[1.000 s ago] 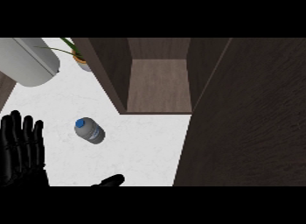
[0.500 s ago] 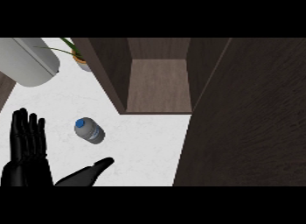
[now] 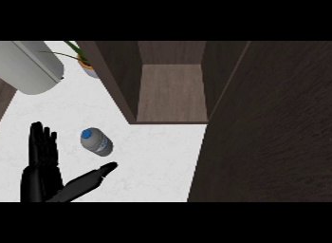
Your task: Pick up the bottled water, place it into the cabinet and close the cabinet
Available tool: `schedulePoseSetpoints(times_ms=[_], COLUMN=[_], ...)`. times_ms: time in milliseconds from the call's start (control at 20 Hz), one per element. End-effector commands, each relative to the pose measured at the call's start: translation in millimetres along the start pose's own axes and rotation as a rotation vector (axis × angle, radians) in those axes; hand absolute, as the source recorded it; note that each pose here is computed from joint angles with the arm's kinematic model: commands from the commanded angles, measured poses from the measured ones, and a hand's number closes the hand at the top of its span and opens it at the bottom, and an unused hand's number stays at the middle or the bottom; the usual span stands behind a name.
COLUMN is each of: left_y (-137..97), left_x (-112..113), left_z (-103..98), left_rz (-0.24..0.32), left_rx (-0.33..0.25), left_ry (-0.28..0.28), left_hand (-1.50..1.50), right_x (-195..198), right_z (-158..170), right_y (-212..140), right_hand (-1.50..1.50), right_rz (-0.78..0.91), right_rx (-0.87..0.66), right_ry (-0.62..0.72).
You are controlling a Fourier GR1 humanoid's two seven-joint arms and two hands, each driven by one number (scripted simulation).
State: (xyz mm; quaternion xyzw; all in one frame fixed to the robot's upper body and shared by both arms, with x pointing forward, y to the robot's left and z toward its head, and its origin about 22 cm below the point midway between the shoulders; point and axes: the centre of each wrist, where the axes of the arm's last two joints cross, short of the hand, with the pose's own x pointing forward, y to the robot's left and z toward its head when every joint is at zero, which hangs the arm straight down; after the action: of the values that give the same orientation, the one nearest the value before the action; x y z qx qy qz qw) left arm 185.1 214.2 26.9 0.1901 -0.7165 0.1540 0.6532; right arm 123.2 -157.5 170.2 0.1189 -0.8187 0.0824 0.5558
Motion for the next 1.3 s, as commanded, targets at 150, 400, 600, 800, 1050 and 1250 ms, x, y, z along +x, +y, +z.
schedulePoseSetpoints(times_ms=[150,400,600,800,1050,1250], left_y=[20,22,18,27,13,40], left_x=[-43,-86,-108,-139,-142,-170], left_z=[-11,-8,-22,-24,-30,-25], left_rz=[0.011,0.028,0.031,0.056,0.075,0.078], left_rx=[0.016,0.022,-0.005,0.011,0.022,0.016], left_ry=[0.07,0.104,0.096,0.093,0.086,0.074], left_hand=[-1.5,-1.5,-1.5,-1.5,-1.5,-1.5], right_x=[23,10,21,15,5,19], right_z=[6,7,5,0,10,11], right_y=[0,-6,4,1,5,0], right_hand=[-1.5,-1.5,-1.5,-1.5,-1.5,-1.5], right_rz=[0.068,0.092,0.075,0.073,0.087,0.096], right_rx=[-0.041,-0.034,-0.03,-0.056,-0.022,-0.051], right_ry=[-0.049,-0.034,-0.042,-0.049,-0.042,-0.036])
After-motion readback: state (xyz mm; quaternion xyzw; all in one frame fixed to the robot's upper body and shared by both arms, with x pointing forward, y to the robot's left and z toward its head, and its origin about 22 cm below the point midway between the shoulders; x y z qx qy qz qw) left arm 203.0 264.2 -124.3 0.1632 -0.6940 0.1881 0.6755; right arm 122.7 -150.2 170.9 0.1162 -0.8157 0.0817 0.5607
